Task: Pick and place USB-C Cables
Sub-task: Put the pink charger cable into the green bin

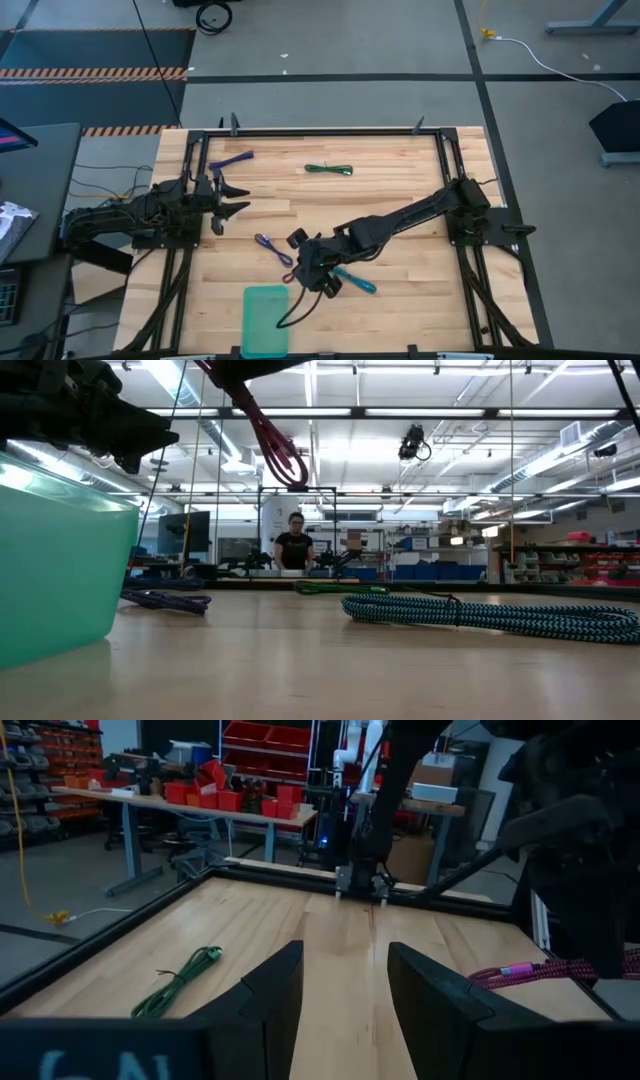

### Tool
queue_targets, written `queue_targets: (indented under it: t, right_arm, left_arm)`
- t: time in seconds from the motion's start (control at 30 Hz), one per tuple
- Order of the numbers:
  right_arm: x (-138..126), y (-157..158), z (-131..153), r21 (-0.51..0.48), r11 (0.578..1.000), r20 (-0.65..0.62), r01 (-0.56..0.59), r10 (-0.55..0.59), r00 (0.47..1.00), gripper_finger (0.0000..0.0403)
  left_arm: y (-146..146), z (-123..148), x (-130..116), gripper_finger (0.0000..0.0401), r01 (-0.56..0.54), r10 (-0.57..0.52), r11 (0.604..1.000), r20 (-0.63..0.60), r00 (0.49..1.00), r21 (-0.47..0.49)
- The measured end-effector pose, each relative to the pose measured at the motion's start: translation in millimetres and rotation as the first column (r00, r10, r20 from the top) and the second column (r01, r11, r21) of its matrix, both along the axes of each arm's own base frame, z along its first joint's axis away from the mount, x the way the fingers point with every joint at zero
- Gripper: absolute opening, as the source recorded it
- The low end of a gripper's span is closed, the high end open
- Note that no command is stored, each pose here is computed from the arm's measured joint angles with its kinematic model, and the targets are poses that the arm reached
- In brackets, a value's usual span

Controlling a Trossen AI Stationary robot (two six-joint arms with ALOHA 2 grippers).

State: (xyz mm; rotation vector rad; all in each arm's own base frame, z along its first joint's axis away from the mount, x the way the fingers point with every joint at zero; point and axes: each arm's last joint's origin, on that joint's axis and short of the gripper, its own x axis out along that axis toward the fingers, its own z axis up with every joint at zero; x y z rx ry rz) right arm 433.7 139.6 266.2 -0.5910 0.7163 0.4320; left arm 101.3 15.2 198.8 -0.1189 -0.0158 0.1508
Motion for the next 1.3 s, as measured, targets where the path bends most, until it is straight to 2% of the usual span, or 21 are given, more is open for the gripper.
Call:
queue_targets:
  t: [0.33, 0.73, 0.97, 1.3]
  right_arm:
    - [1.8, 2.2, 2.5, 0.070, 0.996, 0.018, 0.055, -0.056, 0.998, 0.0016]
    - [-3.3, 29.9, 8.3, 0.123, 0.992, 0.079, 0.028, -0.038, 0.996, 0.0016]
    - [-9.1, 44.7, 9.1, 0.089, 0.996, 0.100, 0.002, -0.011, 0.995, 0.0016]
    - [-7.5, 44.4, 11.0, 0.041, 0.999, 0.143, -0.002, -0.004, 0.990, 0.0016]
  left_arm:
    - [0.0, 0.1, 0.0, 0.0156, 0.000, 0.000, 1.000, 0.001, 1.000, 0.000]
    - [0.0, 0.0, 0.0, 0.0156, 0.000, 0.000, 1.000, 0.000, 1.000, 0.000]
    - [0.0, -0.1, 0.0, 0.0156, 0.000, 0.000, 1.000, -0.001, 1.000, 0.000]
    - [0.0, -0.1, 0.0, 0.0156, 0.000, 0.000, 1.000, -0.001, 1.000, 0.000]
